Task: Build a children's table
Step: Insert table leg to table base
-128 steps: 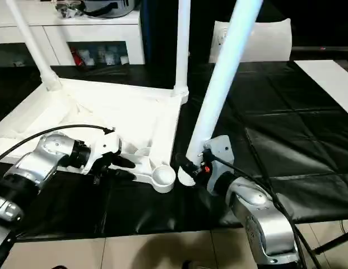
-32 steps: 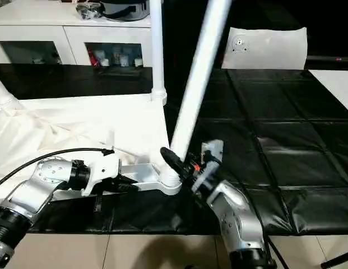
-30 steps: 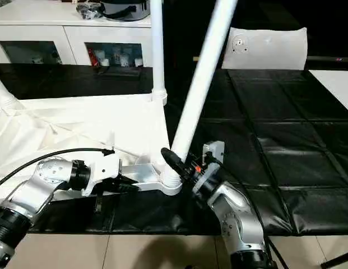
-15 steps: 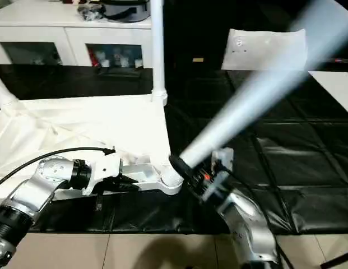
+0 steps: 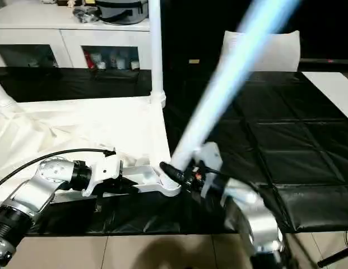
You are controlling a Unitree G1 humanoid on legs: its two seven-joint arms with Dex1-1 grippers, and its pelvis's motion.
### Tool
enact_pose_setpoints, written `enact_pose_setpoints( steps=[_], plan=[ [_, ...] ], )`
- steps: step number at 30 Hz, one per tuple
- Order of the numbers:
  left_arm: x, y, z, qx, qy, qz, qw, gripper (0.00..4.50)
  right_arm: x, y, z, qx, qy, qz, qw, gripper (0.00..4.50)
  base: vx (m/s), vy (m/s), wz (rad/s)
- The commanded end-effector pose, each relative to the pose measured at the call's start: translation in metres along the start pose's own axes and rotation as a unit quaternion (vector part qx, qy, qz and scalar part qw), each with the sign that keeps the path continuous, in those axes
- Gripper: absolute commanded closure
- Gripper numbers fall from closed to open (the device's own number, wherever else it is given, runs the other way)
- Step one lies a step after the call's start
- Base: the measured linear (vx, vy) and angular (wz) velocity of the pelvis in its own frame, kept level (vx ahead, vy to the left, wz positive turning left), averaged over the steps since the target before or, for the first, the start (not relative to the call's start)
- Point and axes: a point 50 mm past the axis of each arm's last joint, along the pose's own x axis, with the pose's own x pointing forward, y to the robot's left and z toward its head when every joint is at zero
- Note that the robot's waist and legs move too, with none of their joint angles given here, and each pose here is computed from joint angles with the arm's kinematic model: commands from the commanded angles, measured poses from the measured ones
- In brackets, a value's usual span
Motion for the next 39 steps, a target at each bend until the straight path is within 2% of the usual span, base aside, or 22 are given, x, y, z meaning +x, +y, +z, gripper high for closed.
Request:
enact_pose_setpoints(
  steps=[1, 4, 9, 15, 26, 29, 34, 35, 36, 39],
  plan=[
    [-0.004, 0.008, 0.001, 0.026, 0.036, 0.009, 0.999, 4.5, -0.002, 0.009, -0.024, 0.023, 0.073, 0.05, 0.996, 2.61, 0.0, 0.0, 0.0],
    [-0.003, 0.012, 0.004, 0.043, 0.042, -0.003, 0.998, 4.5, -0.003, 0.009, -0.027, 0.019, 0.096, 0.096, 0.99, 2.61, 0.0, 0.0, 0.0],
    [-0.002, 0.016, 0.01, 0.061, 0.043, -0.018, 0.997, 4.5, 0.001, 0.009, -0.028, 0.029, 0.092, 0.12, 0.988, 2.61, 0.0, 0.0, 0.0],
    [0.001, 0.027, 0.017, 0.091, 0.058, -0.039, 0.993, 4.5, 0.01, 0.021, -0.034, 0.04, 0.096, 0.186, 0.977, 2.61, 0.0, 0.0, 0.0],
    [-0.008, 0.031, 0.006, 0.082, 0.081, -0.028, 0.993, 4.5, 0.016, 0.031, -0.037, 0.033, 0.088, 0.195, 0.976, 2.61, 0.0, 0.0, 0.0],
    [-0.013, 0.03, 0.002, 0.069, 0.081, -0.01, 0.994, 4.5, 0.019, 0.028, -0.036, 0.025, 0.079, 0.167, 0.982, 2.61, 0.0, 0.0, 0.0],
    [-0.023, 0.023, -0.004, 0.027, 0.072, 0.046, 0.996, 4.5, 0.028, 0.012, -0.033, 0.011, 0.056, 0.061, 0.996, 2.61, 0.0, 0.0, 0.0],
    [-0.024, 0.021, -0.005, 0.016, 0.069, 0.059, 0.996, 4.5, 0.03, 0.008, -0.031, 0.013, 0.049, 0.037, 0.998, 2.61, -0.032, -0.084, 0.11],
    [-0.026, 0.012, -0.002, -0.017, 0.053, 0.088, 0.995, 4.5, 0.037, -0.001, -0.026, 0.018, 0.032, -0.02, 0.999, 2.61, -0.08, -0.134, 0.16],
    [-0.024, 0.004, 0.001, -0.042, 0.04, 0.11, 0.992, 4.5, 0.043, -0.008, -0.022, 0.021, 0.019, -0.064, 0.998, 2.61, -0.016, -0.036, -0.23]
  ],
)
